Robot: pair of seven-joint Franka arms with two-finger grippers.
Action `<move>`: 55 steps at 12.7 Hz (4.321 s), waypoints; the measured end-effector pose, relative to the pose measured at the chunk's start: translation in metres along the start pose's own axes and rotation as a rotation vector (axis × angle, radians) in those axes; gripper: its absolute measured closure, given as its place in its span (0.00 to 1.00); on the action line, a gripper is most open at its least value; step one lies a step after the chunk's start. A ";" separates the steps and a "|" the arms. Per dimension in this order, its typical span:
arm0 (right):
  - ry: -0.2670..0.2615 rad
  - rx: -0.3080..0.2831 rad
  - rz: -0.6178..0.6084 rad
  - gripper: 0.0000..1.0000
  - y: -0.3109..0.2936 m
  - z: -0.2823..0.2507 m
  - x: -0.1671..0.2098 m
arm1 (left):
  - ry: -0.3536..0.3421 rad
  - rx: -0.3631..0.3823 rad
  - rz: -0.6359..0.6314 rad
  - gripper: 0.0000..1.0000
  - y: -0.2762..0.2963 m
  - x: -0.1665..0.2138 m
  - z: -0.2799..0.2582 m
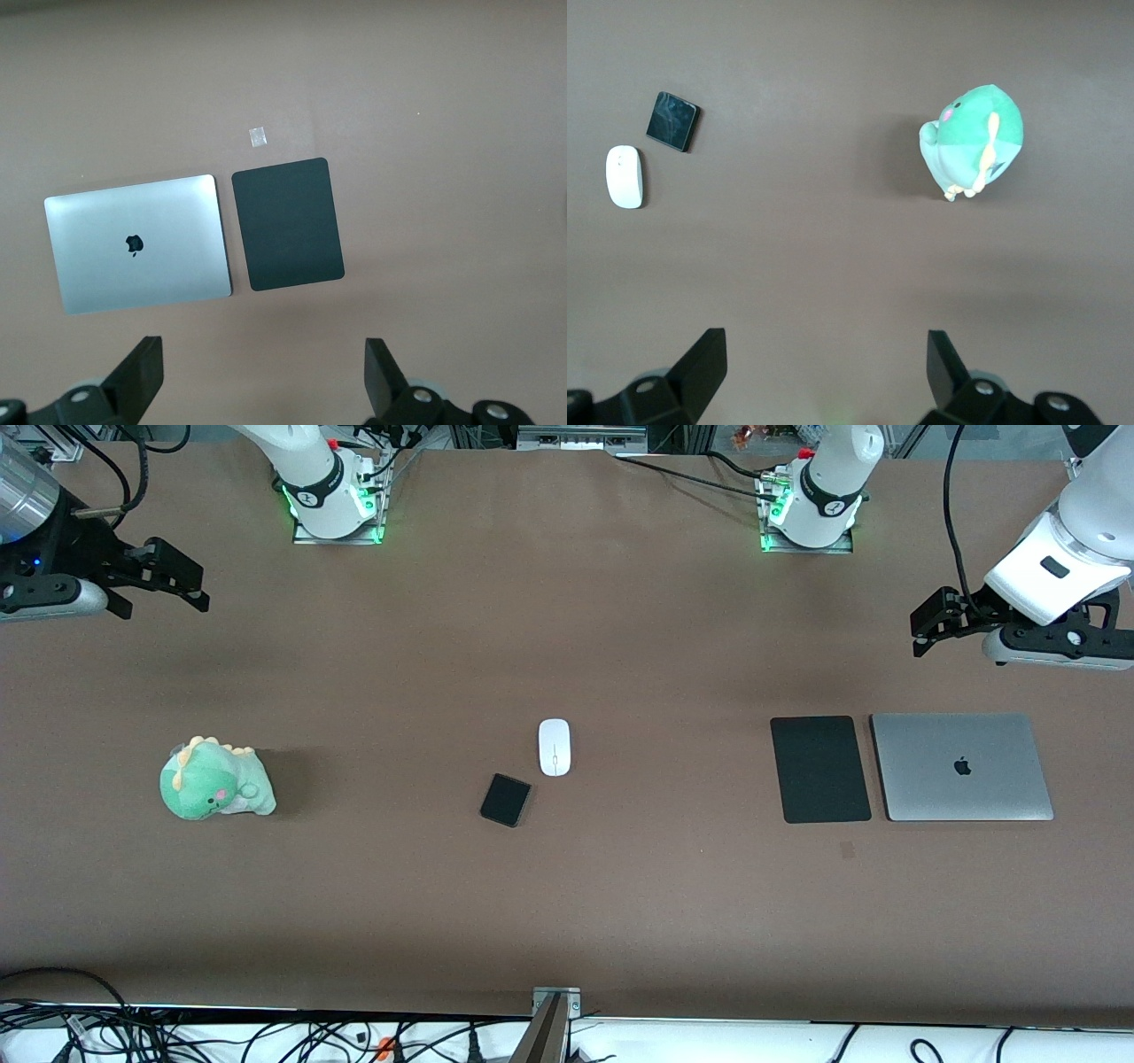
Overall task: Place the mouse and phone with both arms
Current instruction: 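Move the left gripper toward the white mouse, then lower the left gripper onto the white mouse and grasp it, then carry the mouse to the mousepad while the right gripper reaches the phone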
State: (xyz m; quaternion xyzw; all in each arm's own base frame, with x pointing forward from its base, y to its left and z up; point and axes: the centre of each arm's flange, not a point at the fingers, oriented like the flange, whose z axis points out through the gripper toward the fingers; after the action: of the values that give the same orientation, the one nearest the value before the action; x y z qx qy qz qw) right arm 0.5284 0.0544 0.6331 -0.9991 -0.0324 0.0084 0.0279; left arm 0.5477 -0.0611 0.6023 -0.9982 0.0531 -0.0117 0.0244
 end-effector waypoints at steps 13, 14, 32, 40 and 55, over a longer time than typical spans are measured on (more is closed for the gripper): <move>0.115 -0.062 0.010 0.00 0.010 -0.050 0.002 | -0.027 0.000 -0.001 0.00 -0.001 0.000 0.007; 0.114 -0.070 0.011 0.00 0.011 -0.050 0.002 | -0.027 -0.001 0.001 0.00 0.001 0.000 0.007; 0.112 -0.078 0.011 0.00 0.011 -0.049 0.003 | 0.052 -0.198 -0.132 0.00 0.423 0.019 0.302; 0.112 -0.079 0.010 0.00 0.011 -0.049 0.003 | 0.135 -0.151 -0.107 0.00 0.476 0.019 0.387; 0.102 -0.079 0.007 0.00 0.017 -0.049 0.002 | 0.173 -0.022 -0.169 0.39 0.435 0.069 0.344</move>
State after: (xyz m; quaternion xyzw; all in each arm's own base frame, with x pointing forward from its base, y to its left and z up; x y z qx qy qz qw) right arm 0.5319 0.0352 0.6807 -0.9986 -0.0277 -0.0436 -0.0102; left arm 0.5796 -0.4839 0.2384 -0.9946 -0.0291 -0.0990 0.0075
